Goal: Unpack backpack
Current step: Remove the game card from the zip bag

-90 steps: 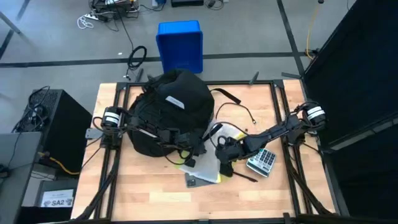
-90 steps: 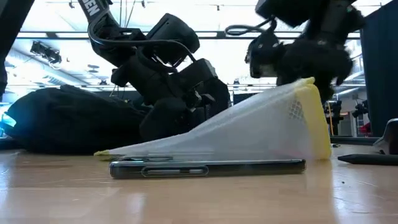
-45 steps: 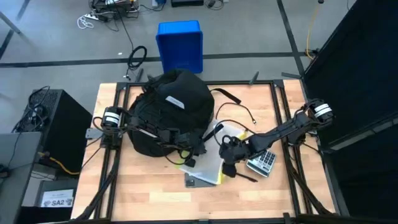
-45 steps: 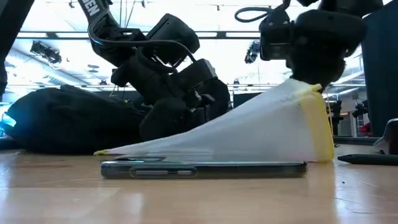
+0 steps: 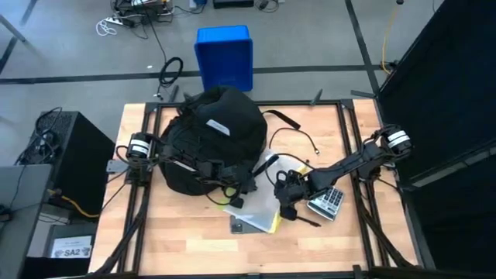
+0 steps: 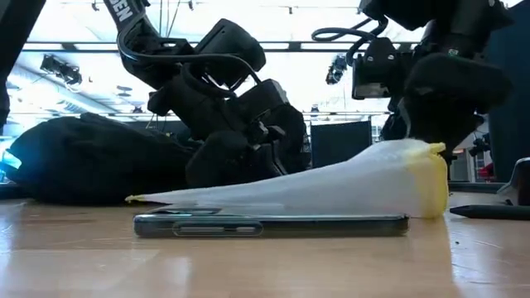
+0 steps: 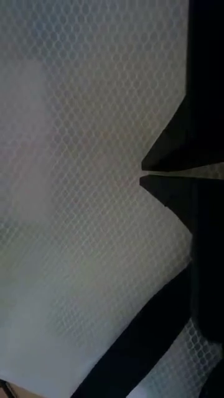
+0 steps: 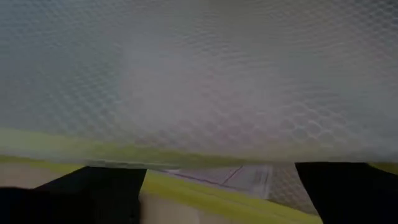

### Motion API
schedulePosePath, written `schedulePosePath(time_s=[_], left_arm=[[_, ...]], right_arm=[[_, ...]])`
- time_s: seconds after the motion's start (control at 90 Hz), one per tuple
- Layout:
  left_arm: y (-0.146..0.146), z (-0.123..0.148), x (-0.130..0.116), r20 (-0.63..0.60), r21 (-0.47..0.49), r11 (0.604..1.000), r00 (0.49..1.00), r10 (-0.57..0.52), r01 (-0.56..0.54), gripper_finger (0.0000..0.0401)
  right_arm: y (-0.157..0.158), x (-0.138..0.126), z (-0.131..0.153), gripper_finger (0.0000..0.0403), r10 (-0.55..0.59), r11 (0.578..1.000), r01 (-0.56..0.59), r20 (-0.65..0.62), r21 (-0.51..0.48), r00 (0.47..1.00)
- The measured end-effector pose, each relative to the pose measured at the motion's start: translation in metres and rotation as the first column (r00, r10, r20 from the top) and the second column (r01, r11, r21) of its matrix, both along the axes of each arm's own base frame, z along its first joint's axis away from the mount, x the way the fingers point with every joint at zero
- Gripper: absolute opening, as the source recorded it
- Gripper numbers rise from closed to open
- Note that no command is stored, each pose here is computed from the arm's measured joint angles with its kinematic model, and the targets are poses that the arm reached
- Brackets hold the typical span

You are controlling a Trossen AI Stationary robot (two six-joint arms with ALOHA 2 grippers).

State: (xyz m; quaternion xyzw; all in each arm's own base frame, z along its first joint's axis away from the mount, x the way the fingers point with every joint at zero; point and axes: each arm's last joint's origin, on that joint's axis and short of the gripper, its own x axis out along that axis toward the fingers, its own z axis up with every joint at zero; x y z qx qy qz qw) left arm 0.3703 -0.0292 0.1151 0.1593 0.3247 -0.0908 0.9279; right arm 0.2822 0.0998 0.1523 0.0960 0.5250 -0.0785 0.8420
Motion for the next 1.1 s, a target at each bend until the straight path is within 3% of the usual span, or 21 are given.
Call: schedulePosePath(time_s=[0.222,0.533,0.767,1.1], left_arm=[[0.0,0.0,0.0,0.0,0.0,1.0,1.0,0.0,0.0,0.0],[0.0,0.0,0.0,-0.001,0.0,1.0,1.0,0.0,0.0,0.0],[0.0,0.0,0.0,-0.003,0.0,1.0,1.0,0.0,0.0,0.0],[-0.01,0.027,-0.004,0.064,0.011,0.999,0.997,-0.041,0.041,0.0]], right_arm=[[0.002,-0.001,0.0,0.0387,0.038,0.997,-0.035,-0.03,0.074,0.999],[0.005,0.0,0.0,0.039,0.235,0.972,-0.235,-0.014,-0.016,0.972],[0.008,-0.001,0.001,0.0393,0.251,0.968,-0.251,-0.012,-0.019,0.968],[0.012,-0.003,0.001,0.0388,0.38,0.9,-0.376,-0.027,-0.222,0.925]])
